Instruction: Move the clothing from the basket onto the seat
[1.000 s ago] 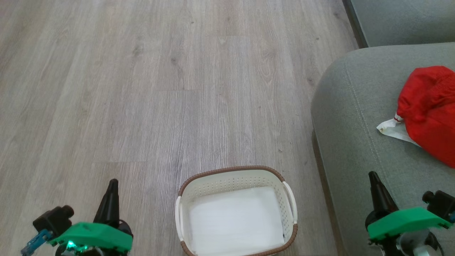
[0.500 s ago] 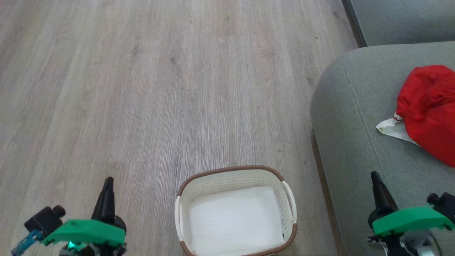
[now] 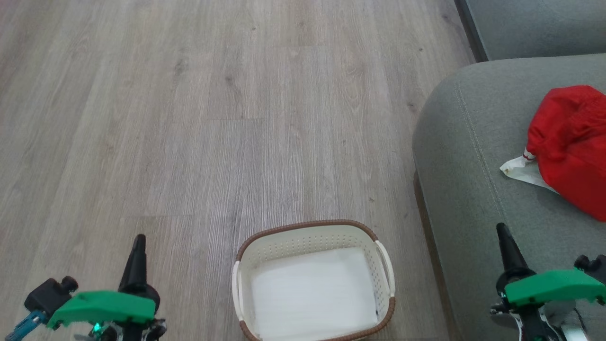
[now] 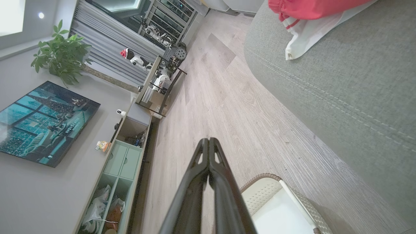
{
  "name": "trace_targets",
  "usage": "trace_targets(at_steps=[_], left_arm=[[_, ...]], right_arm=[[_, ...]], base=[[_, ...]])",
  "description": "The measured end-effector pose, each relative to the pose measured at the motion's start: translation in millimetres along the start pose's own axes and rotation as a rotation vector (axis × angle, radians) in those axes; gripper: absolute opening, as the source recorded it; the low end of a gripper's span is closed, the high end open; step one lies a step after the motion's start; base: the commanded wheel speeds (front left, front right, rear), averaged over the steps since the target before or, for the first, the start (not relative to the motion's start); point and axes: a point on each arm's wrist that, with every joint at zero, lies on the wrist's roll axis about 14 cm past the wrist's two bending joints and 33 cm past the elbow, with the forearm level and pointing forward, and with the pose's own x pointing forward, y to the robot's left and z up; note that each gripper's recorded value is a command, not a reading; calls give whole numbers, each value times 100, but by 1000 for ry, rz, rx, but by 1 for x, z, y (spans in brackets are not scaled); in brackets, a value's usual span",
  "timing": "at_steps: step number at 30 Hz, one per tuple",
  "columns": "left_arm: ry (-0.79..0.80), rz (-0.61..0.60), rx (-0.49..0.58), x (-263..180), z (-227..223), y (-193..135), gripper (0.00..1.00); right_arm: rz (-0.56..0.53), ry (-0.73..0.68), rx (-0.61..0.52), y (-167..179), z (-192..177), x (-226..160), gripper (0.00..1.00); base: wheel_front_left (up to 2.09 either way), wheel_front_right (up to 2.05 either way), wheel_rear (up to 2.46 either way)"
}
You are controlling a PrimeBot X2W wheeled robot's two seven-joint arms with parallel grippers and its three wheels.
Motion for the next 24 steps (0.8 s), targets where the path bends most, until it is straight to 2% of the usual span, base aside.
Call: trace_targets(at_steps=[24], left_arm=[[-10, -15, -282, 10, 11, -6, 0]], right_arm=[[-4, -11, 268, 2, 5, 4, 0]], base=[[0, 0, 0]])
